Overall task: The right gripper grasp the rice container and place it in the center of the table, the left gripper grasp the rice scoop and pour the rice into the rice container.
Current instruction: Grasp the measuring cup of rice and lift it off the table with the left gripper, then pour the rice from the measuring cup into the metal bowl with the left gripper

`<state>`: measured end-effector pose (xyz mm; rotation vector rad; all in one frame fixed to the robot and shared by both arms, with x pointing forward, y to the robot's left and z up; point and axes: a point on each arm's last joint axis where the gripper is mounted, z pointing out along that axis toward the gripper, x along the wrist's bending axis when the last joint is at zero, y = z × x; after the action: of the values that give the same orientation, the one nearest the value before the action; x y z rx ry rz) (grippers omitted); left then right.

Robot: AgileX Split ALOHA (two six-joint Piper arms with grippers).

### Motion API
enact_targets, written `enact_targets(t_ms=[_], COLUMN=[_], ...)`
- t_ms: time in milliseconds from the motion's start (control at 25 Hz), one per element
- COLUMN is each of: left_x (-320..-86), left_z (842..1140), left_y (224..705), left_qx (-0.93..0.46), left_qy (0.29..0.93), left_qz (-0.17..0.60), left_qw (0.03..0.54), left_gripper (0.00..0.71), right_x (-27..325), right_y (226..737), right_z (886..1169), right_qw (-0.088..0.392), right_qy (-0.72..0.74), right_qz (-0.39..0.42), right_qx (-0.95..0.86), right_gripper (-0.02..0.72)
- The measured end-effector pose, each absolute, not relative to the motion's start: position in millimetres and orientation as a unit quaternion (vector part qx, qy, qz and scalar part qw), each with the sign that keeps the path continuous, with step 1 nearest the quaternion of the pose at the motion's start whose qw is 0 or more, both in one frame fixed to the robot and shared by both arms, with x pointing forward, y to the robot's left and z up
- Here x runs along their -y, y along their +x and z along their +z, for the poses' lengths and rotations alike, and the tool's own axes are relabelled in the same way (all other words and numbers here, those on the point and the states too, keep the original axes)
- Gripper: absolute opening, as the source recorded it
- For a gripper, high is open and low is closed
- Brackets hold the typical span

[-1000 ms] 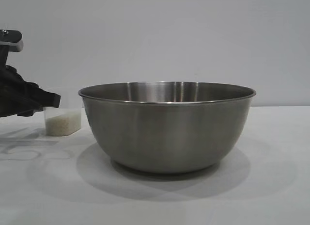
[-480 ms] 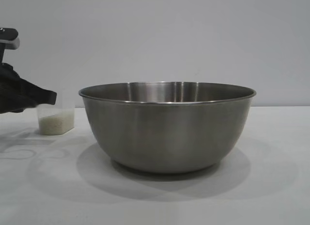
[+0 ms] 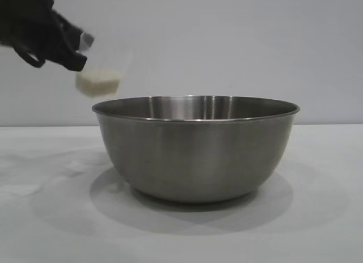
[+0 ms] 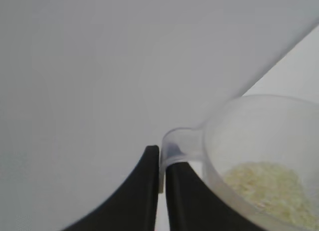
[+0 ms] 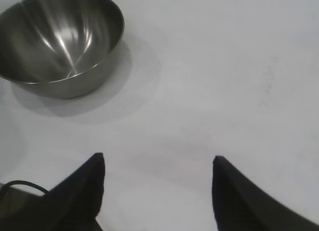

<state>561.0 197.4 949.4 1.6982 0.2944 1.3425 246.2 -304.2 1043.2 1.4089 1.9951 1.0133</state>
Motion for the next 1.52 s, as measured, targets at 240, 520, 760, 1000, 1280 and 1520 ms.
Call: enact_targets(t_ms=[240, 520, 760, 1000, 1280, 1520], left_x=[-166, -137, -134, -125, -118, -114], left_z=[971, 960, 956, 977, 991, 999], left_y=[542, 524, 520, 527, 538, 544], left_qx=[0.092, 0.275, 0.369, 0.447, 0.507, 0.537], left_qy=[0.679, 0.677, 0.662, 0.605, 0.572, 0.549], left_qz=[0.607, 0.599, 0.597, 0.618, 0.615, 0.616], left_qw=[0.404, 0.326, 0.264, 0.229, 0.195, 0.177], left_gripper=[0.000, 0.000, 0.000, 0.000, 0.000, 0.000], right_x=[304, 304, 304, 304, 304, 304], right_y=[246, 246, 246, 246, 246, 246], right_z=[1043, 1043, 1043, 1043, 1043, 1043], right_qw=[0.246, 0.246, 0.246, 0.246, 0.246, 0.246], right_qy=[0.516, 0.516, 0.516, 0.516, 0.516, 0.516], right_qz=[0.371, 0.371, 0.371, 0.371, 0.371, 0.371], right_qx=[-0.731, -0.731, -0.731, -0.731, -0.731, -0.731], right_gripper=[0.433, 0.433, 0.433, 0.433, 0.433, 0.433])
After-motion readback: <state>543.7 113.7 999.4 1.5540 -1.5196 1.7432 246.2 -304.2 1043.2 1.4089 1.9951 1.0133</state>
